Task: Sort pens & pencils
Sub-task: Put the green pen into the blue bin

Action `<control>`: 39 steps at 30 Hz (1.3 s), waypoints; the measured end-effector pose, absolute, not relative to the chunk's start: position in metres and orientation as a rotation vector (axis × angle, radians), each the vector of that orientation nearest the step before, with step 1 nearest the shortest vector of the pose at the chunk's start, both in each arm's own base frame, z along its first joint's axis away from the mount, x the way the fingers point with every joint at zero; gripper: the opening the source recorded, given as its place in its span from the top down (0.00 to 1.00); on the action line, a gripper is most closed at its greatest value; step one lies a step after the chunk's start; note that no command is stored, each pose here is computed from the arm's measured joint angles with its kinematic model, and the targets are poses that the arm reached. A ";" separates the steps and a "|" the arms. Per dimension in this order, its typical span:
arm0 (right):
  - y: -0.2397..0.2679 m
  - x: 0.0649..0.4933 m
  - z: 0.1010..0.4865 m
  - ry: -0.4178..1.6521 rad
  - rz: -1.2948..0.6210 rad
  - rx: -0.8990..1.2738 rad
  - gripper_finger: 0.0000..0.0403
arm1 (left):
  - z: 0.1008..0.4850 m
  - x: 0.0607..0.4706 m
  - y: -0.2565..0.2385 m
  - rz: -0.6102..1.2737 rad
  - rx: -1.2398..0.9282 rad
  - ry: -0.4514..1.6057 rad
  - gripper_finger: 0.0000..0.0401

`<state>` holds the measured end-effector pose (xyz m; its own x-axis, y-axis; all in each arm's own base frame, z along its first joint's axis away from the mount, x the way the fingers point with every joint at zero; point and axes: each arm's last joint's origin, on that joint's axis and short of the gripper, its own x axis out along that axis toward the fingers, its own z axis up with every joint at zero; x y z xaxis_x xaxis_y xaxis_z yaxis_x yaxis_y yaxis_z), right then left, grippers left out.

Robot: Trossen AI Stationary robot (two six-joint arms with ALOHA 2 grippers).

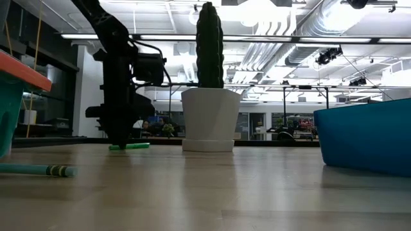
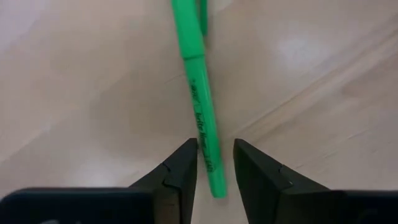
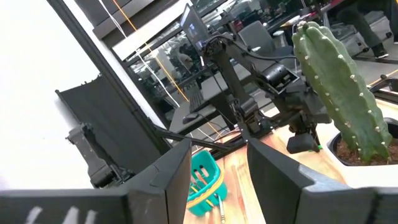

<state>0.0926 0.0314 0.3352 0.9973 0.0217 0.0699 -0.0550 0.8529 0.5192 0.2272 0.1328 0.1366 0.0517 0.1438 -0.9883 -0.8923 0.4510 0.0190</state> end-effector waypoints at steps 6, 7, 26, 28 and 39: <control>0.031 0.093 0.335 -0.062 0.040 0.549 0.63 | 0.131 0.229 0.133 0.897 -0.776 1.301 0.77; 0.031 0.093 0.335 -0.062 0.040 0.551 0.63 | 0.131 0.229 0.133 0.897 -0.775 1.301 0.77; 0.031 0.093 0.334 -0.056 0.026 0.547 0.63 | 0.134 0.229 0.132 0.833 -0.749 1.304 0.92; 0.031 0.093 0.334 -0.057 0.023 0.551 0.63 | 0.137 0.227 0.131 0.811 -0.745 1.302 0.90; 0.031 0.093 0.334 -0.063 0.004 0.573 0.63 | 0.176 0.213 0.122 0.727 -0.648 1.247 0.96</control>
